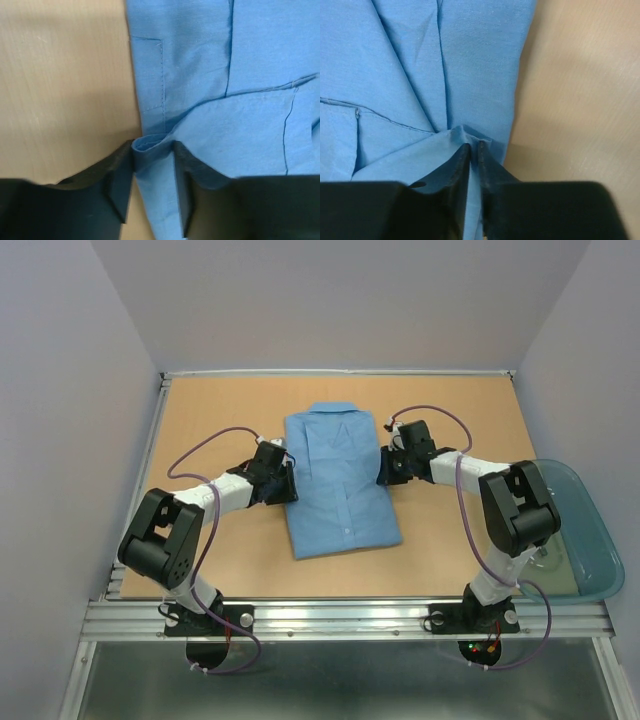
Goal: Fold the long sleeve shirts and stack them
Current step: Fold the shirt
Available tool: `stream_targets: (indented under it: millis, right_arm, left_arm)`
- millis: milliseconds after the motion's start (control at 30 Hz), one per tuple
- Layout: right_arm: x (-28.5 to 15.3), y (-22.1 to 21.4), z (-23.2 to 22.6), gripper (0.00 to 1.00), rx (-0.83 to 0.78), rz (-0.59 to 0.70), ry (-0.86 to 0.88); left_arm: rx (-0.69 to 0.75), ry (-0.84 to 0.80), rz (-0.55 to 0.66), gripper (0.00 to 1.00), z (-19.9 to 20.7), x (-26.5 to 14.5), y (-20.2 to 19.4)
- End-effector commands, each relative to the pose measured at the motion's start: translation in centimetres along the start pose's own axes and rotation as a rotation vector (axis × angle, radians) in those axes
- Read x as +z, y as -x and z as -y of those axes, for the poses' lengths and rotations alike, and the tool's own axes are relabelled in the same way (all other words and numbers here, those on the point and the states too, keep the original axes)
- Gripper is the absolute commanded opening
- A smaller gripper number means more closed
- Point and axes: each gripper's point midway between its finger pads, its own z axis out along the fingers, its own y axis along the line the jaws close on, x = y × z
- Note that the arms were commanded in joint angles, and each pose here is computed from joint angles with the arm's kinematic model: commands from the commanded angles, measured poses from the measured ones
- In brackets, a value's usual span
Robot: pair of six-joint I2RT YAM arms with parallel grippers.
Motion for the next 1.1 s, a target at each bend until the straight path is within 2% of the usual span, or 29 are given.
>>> stream_targets:
  millis: [0,67,100,233,600,833,967,1067]
  right_arm:
    - [-1.5,2.5,-1.0,0.09,-0.043,0.08,0.028]
    - [-1.9,2.9,-1.1,0.01,-0.046,0.094,0.026]
    - [-2.3,3.4,-1.1,0.01,-0.052,0.11,0.023]
    - [-3.2,3.9,-1.1,0.01,-0.057,0.139,0.008]
    - [-4.0,4.2,0.1,0.01,-0.025,0.202,-0.069]
    - [-3.8,4.9,1.0,0.0,-0.003,0.272,-0.108]
    - [-2.8,5.0,1.6,0.0,0.011,0.278,-0.124]
    - [-1.9,4.8,2.1,0.0,0.021,0.271,-0.135]
  left_arm:
    - [0.027,-0.039,0.022,0.36,1.0,-0.3,0.5]
    - [0.043,-0.054,0.031,0.24,1.5,-0.5,0.8]
    - [0.075,-0.069,0.042,0.14,2.0,-0.8,1.3]
    - [0.145,-0.106,0.089,0.06,3.6,-1.8,2.9]
    - [0.289,-0.132,0.254,0.06,5.9,-4.2,7.4]
    - [0.297,-0.173,0.449,0.06,7.1,-6.5,10.5]
    - [0.27,-0.124,0.421,0.06,6.1,-4.2,10.1]
    - [0.239,-0.054,0.315,0.06,4.5,-0.3,8.2]
